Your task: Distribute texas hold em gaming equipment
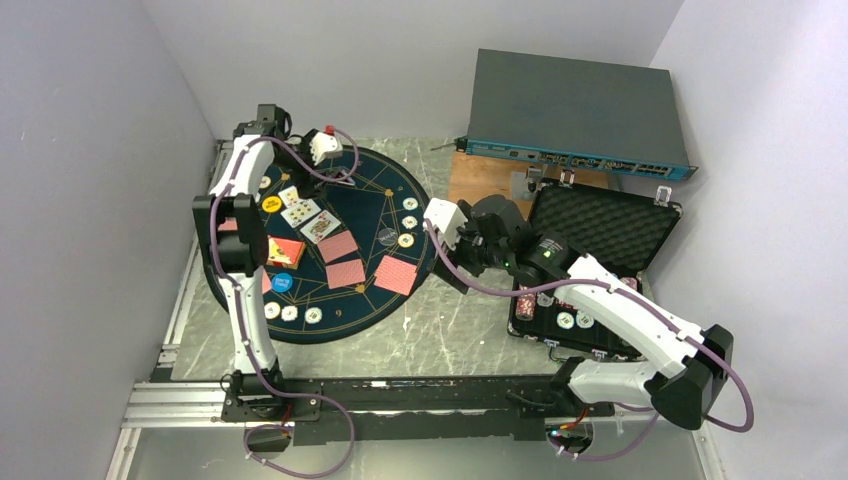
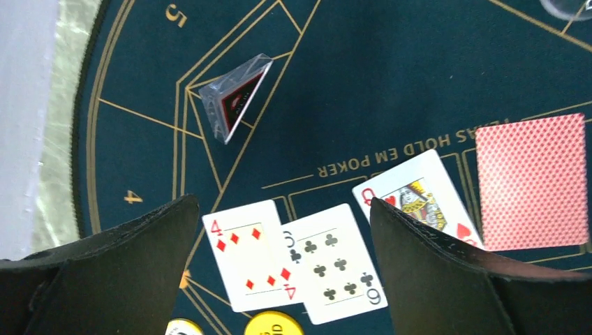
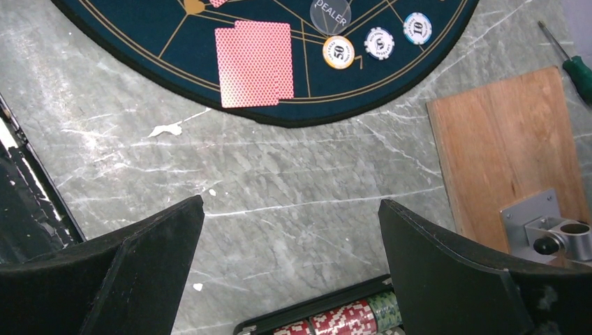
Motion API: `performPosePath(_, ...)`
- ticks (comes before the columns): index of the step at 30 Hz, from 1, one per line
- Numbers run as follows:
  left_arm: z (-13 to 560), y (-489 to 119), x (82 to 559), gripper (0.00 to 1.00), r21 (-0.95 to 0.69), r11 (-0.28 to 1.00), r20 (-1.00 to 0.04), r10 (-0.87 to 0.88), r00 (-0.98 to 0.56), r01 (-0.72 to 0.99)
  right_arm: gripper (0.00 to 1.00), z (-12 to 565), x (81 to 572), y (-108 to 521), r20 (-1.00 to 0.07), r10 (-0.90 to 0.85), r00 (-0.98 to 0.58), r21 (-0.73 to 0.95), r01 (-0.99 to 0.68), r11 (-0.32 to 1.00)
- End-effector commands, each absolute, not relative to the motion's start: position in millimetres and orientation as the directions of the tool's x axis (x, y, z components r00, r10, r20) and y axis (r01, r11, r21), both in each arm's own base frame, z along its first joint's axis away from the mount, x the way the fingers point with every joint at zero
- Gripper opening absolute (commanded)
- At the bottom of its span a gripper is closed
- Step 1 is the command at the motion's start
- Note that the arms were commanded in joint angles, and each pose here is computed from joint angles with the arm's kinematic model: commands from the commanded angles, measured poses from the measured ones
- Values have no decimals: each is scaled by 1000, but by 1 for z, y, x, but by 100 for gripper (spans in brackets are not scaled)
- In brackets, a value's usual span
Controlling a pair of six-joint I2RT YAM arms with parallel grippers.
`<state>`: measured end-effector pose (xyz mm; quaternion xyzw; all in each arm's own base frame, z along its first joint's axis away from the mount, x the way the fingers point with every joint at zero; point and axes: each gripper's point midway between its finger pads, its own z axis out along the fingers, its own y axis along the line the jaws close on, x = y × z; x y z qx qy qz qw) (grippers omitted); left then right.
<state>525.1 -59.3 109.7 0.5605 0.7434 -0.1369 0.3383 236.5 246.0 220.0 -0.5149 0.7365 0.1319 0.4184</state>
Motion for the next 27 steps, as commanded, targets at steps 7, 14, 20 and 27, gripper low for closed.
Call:
performPosePath(7, 117, -77, 569, 94, 408, 119, -625, 759, 182, 905, 100, 236, 235, 242, -774, -623, -116, -230, -865, 446)
performPosePath(14, 107, -95, 595, 93, 456, 118, -621, 752, 221, 882, 100, 231, 233, 239, -768, -627, -132, -217, -867, 448)
performPosePath(20, 94, -109, 597, 91, 475, 64, -599, 754, 269, 877, 100, 227, 236, 235, -754, -642, -135, -230, -862, 452)
performPosePath(27, 70, -109, 588, 67, 446, -4, -557, 781, 281, 895, 100, 224, 237, 228, -741, -655, -152, -230, -858, 459)
